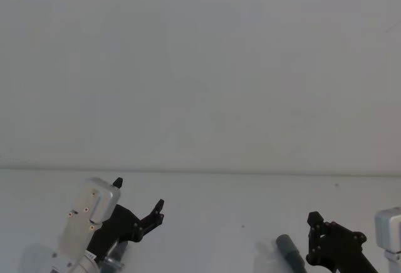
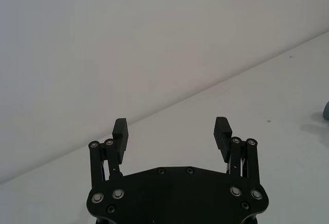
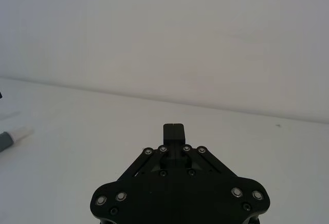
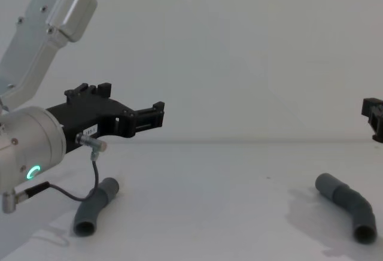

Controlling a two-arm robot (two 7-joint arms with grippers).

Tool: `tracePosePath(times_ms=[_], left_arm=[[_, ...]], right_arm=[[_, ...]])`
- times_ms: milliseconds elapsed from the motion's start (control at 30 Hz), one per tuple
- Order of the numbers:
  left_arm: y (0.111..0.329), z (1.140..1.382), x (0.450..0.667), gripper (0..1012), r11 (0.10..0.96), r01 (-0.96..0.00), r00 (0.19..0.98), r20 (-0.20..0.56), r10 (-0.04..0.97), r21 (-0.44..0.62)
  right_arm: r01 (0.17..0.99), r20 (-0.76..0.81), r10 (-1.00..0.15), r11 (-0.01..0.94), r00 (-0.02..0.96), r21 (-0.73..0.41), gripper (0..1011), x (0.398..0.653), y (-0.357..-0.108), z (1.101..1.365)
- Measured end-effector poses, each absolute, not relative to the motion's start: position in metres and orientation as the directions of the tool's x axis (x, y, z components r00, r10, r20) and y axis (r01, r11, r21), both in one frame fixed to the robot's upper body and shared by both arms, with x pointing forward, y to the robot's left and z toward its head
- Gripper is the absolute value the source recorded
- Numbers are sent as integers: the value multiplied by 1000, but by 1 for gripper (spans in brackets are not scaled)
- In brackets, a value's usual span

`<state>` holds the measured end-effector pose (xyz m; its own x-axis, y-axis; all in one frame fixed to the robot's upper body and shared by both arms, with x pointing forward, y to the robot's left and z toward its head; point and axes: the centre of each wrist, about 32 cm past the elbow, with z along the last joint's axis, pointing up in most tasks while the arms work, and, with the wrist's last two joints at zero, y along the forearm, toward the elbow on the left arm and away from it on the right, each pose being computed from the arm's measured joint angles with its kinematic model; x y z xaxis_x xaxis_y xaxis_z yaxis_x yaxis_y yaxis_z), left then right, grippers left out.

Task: Use both hands to pick up one end of the pipe from the table, align the ends, and insert them.

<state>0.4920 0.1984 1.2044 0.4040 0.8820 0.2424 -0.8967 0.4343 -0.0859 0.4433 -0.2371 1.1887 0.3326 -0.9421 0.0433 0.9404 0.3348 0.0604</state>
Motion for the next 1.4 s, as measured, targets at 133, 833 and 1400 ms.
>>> tracePosePath(times_ms=[133,833,1400], left_arm=[[198,1204,492,1001,434,-897,404,243,882,-86],[198,1204,492,1001,434,-897,404,242,882,-86],[198,1204,492,1001,434,-897,404,242,882,-86]], right_arm=[[940,43,-942,335,333,60,0,443,-237,1189],[940,43,-942,335,333,60,0,443,-237,1189],[940,43,-942,335,333,60,0,443,-237,1189]])
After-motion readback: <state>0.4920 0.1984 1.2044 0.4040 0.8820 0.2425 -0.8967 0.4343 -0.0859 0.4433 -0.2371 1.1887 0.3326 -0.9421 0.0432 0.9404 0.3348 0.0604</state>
